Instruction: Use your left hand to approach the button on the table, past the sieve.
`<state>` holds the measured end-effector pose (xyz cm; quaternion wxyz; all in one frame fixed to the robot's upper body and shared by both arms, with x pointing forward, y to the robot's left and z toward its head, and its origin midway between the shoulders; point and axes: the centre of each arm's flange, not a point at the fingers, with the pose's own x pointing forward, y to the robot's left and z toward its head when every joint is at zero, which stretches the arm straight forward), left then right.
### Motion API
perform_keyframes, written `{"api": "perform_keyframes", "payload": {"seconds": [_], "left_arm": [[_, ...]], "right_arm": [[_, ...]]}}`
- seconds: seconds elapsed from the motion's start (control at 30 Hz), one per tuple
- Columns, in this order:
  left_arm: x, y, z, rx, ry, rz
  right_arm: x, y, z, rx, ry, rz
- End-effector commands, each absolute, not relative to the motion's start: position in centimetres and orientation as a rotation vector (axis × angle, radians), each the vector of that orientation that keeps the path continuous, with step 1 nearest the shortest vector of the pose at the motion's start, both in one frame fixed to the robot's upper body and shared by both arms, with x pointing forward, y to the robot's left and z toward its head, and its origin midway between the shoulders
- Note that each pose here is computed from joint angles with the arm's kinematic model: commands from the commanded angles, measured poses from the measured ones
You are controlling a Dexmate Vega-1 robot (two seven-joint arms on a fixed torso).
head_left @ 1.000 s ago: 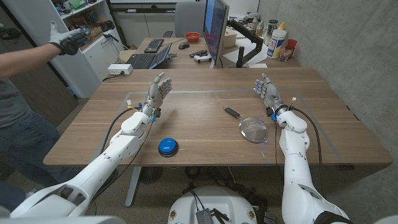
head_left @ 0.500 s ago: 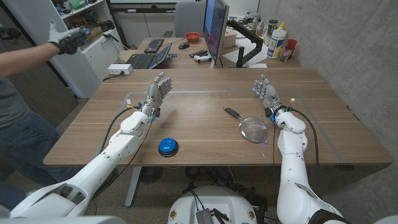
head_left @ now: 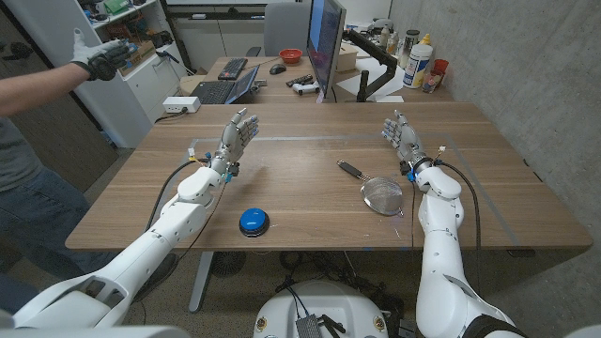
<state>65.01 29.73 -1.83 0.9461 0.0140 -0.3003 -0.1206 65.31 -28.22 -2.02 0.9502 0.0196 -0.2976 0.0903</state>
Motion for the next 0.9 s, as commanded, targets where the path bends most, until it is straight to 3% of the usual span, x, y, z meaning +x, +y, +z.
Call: {"api": "perform_keyframes", "payload": {"seconds": [0.03,0.9], "left_arm": [[64.3,31.0,-2.0,0.051,-0.629,-0.267],[64.1,34.9,-0.1,0.085,-0.674,-0.31]], "right_arm": [[65.5,-27.9,-1.6,0.034,-0.61,0.177],[65.7,-26.0,-0.9,0.028,-0.622,0.153]]}}
